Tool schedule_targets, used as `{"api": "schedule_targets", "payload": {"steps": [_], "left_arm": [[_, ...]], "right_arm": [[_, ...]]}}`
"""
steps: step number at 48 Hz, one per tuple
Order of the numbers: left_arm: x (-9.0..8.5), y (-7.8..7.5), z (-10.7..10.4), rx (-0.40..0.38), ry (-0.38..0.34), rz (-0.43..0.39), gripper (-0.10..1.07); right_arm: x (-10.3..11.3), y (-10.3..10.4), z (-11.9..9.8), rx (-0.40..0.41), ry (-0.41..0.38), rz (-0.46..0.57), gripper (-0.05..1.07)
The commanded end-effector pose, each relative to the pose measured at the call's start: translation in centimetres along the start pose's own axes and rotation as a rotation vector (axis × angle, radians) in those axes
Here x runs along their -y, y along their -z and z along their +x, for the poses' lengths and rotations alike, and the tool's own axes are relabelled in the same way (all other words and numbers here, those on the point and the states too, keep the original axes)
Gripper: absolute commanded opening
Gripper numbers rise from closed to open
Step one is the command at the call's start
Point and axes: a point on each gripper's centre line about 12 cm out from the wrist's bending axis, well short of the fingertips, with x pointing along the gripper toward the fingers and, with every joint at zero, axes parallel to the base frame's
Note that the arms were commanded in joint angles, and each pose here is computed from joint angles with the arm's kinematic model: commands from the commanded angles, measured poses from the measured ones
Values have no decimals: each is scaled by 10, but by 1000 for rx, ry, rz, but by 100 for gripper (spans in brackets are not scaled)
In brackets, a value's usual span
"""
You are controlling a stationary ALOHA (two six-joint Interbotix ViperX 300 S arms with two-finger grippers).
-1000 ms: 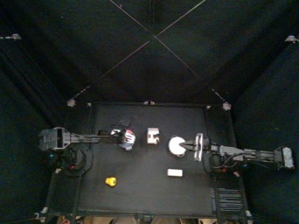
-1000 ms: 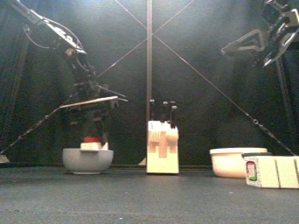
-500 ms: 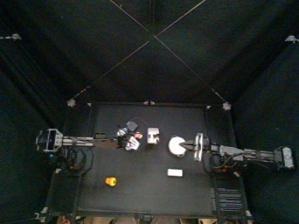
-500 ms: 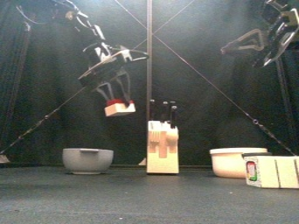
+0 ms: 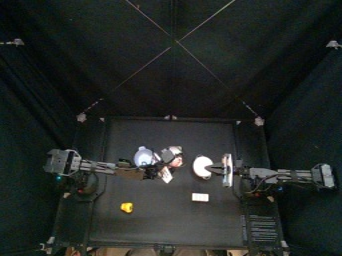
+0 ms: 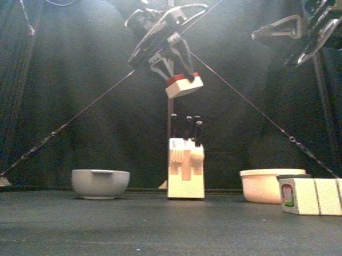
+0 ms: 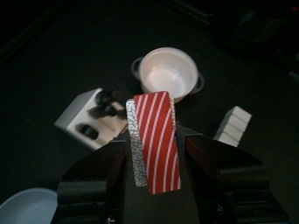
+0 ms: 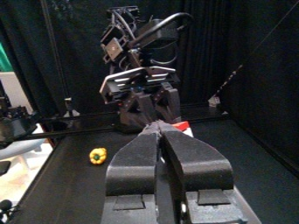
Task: Hand over salmon sushi
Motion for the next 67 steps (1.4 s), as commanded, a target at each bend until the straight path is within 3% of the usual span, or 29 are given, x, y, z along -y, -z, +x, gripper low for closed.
{"api": "schedule_targets", "payload": {"steps": [1, 12, 17, 31, 47, 67], "left_arm": [[13, -21, -3, 74, 73, 10, 59], [33, -25, 17, 128, 178, 46, 59], [36, -25, 25, 135, 203, 47, 59], [26, -29, 66, 135, 188, 27, 59], [14, -36, 102, 131, 145, 6, 59], [23, -31, 136, 113, 139, 4, 59]], "right_arm": [[-1, -8, 9, 26, -3, 6, 51], [3, -1, 13, 1, 20, 32, 80], [5, 4, 10, -17, 33, 47, 86], [19, 13, -6, -54, 121, 99, 87], [34, 27, -24, -188, 222, 170, 87], [57, 53, -41, -359, 392, 307, 87]]}}
